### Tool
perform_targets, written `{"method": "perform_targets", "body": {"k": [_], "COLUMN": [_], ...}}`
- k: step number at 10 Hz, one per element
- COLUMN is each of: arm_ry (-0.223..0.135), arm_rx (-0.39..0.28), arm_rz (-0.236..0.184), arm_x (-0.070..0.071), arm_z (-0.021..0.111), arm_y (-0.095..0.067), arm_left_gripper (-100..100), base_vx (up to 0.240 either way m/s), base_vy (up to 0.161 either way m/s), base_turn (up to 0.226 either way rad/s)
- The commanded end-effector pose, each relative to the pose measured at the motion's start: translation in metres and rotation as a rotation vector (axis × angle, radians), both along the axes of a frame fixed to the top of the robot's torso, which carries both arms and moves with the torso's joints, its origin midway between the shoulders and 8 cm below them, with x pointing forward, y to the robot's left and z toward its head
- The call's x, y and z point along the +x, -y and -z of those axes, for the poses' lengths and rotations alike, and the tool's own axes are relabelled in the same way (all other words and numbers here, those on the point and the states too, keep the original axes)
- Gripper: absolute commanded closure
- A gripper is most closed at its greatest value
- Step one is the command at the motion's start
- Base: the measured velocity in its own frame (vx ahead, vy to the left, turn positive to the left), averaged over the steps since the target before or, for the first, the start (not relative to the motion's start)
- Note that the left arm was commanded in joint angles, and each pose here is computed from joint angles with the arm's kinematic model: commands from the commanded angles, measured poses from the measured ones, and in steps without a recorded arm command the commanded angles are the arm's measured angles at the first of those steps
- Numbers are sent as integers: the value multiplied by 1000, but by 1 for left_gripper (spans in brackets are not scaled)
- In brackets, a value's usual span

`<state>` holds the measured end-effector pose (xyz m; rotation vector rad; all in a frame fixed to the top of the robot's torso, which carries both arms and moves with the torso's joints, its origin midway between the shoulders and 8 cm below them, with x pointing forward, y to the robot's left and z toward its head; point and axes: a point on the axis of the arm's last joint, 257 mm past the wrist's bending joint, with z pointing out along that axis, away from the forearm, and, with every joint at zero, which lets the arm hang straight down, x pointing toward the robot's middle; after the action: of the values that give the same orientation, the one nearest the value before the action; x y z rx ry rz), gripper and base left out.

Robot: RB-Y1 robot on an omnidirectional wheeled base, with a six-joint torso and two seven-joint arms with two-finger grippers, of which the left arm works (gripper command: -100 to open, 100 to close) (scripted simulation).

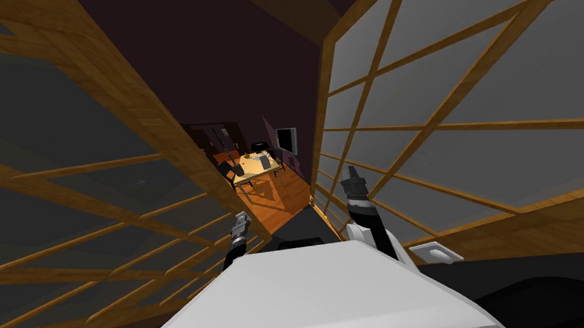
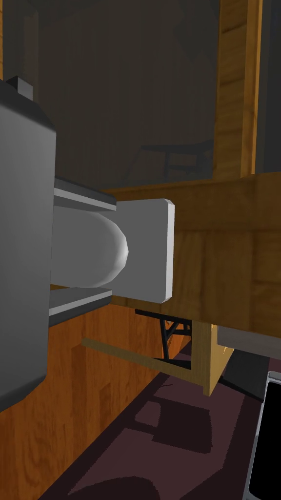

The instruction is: Pull the door open

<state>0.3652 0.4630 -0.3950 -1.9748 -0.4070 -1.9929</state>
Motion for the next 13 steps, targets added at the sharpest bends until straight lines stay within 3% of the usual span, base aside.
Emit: {"method": "perform_targets", "body": {"k": [1, 6, 7, 13], "arm_ry": [-7, -6, -9, -8], "arm_rx": [-6, -15, -14, -15], "arm_rz": [25, 116, 106, 213], "arm_x": [-2, -1, -1, -17], "arm_z": [3, 3, 4, 3], "arm_y": [8, 31, 28, 45], "arm_left_gripper": [100, 100, 100, 100], "base_vx": [-217, -222, -104, -227], "base_vy": [4, 9, 0, 13], "base_turn": [-69, -71, -23, -108]}}
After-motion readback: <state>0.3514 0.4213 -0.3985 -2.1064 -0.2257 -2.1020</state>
